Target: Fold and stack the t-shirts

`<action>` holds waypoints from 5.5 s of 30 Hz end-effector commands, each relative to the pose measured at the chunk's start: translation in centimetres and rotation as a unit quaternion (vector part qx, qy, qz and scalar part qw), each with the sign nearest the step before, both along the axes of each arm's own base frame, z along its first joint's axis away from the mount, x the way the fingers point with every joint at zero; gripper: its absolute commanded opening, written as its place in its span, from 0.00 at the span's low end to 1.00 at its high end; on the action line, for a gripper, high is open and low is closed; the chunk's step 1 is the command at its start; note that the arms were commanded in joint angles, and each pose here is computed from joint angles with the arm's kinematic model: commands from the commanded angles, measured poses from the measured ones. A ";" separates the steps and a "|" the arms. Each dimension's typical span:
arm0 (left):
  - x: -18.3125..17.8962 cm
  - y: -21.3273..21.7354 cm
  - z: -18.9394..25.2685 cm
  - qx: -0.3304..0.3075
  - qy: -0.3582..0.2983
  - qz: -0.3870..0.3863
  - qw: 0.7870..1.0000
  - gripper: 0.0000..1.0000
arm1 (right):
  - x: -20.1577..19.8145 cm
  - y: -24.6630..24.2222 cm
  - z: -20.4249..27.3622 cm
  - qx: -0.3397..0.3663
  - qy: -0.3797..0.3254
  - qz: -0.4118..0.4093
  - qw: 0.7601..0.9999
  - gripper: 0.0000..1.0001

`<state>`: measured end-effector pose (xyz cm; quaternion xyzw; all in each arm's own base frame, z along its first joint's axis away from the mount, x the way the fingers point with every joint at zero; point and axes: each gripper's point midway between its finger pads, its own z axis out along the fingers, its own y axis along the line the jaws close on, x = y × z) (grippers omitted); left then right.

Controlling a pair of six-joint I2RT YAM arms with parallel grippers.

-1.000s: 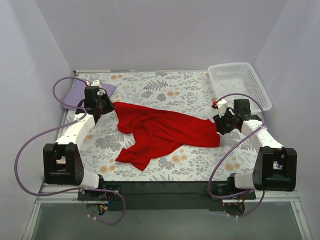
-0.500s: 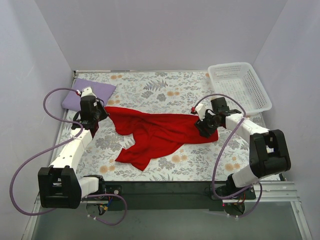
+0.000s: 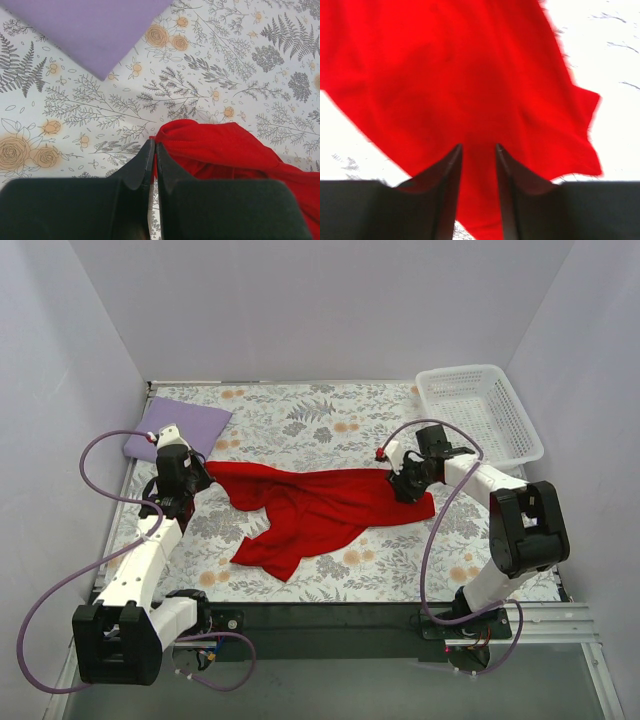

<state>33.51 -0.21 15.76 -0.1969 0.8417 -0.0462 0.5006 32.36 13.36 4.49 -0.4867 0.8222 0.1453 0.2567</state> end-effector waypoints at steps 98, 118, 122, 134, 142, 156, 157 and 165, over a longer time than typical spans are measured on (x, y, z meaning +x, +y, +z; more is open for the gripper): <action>0.3 -0.3 1.8 -0.001 -0.038 -0.013 0.999 0.00 | 4.3 -1.0 14.8 0.019 -0.166 0.004 0.986 0.01; -1.7 -1.5 27.4 -0.089 -0.315 -0.014 0.945 0.00 | 1.8 -2.3 39.3 0.036 -0.472 0.024 0.881 0.01; -6.1 -3.0 35.7 -0.111 -0.418 -0.064 0.899 0.00 | -1.3 -3.0 48.3 0.066 -0.554 0.002 0.830 0.01; -22.1 -3.8 53.9 -0.099 -0.630 -0.125 0.760 0.00 | -16.2 -6.6 65.8 0.158 -0.732 -0.048 0.661 0.01; -24.0 -3.8 55.4 -0.099 -0.648 -0.128 0.744 0.00 | -15.7 -6.2 65.1 0.166 -0.722 -0.045 0.670 0.01; -2.6 -1.9 29.9 -0.056 -0.407 -0.034 0.911 0.00 | 1.7 2.1 36.8 0.178 -0.420 0.044 0.889 0.01; -0.6 -1.9 25.7 -0.051 -0.368 -0.031 0.928 0.00 | 2.5 2.6 35.1 0.178 -0.402 0.047 0.897 0.01; 11.2 -2.5 11.9 -0.047 -0.246 -0.029 0.968 0.00 | 13.5 5.2 18.8 0.152 -0.273 0.010 0.950 0.01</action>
